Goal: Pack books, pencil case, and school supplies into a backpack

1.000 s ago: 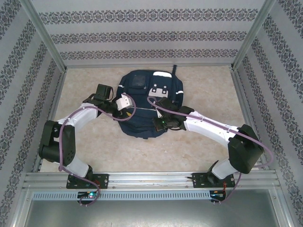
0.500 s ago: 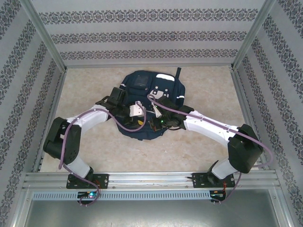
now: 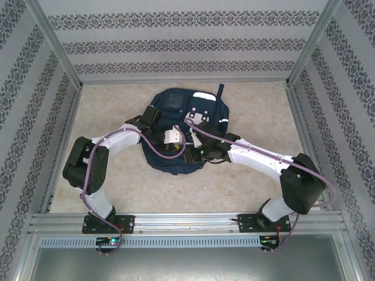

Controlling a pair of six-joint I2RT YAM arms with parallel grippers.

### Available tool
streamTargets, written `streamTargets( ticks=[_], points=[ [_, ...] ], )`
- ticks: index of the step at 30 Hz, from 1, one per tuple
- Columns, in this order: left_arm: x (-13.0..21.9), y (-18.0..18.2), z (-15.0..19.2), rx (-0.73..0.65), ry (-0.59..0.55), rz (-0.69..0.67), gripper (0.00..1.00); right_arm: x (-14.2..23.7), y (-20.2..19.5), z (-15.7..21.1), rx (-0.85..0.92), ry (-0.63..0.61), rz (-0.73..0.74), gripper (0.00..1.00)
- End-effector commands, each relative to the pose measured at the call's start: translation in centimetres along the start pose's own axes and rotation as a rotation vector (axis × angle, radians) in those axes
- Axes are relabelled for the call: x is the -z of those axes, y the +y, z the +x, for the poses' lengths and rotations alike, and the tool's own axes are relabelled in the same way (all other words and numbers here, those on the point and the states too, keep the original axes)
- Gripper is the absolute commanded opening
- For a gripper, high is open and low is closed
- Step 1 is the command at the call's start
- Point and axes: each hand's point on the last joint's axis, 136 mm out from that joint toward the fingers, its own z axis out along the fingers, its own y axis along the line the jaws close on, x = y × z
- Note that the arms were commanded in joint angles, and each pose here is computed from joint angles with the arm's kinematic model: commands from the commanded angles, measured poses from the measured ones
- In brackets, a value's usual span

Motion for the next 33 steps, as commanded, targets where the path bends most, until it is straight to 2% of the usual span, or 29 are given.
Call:
streamTargets(
  ticks=[1, 5, 12, 21, 23, 25, 27, 30, 33],
  points=[
    [1.5, -2.7, -2.1, -0.008, -0.087, 0.083, 0.00, 0.1, 0.5, 0.1, -0.025, 0.038, -0.012, 0.30],
    [1.5, -3.1, -1.8, 0.017, -0.069, 0.110, 0.00, -0.3, 0.3, -0.2, -0.031, 0.039, 0.005, 0.32],
    [1.7, -3.2, -2.5, 0.026, -0.095, 0.125, 0.00, -1.0, -0.6, -0.9, -0.073, 0.003, 0.101, 0.43],
    [1.5, -3.2, -2.4, 0.038, -0.099, 0.126, 0.00, -1.5, 0.1, -1.9, -0.142, -0.042, 0.179, 0.44],
    [1.5, -3.2, -2.4, 0.039, -0.098, 0.124, 0.00, -1.4, -0.4, -2.0, -0.172, -0.051, 0.215, 0.41],
    [1.5, -3.3, -2.2, 0.036, -0.097, 0.121, 0.00, -1.5, -0.8, -2.0, -0.188, -0.055, 0.235, 0.29],
    [1.5, -3.3, -2.1, 0.030, -0.095, 0.113, 0.00, -1.5, -0.9, -1.9, -0.194, -0.048, 0.235, 0.14],
    [1.5, -3.4, -1.9, 0.015, -0.084, 0.105, 0.00, -1.0, -1.1, -1.5, -0.200, -0.035, 0.244, 0.00],
    [1.7, -3.6, -1.4, -0.008, -0.059, 0.101, 0.00, 0.1, -2.2, -1.1, -0.196, -0.022, 0.265, 0.00]
  ],
)
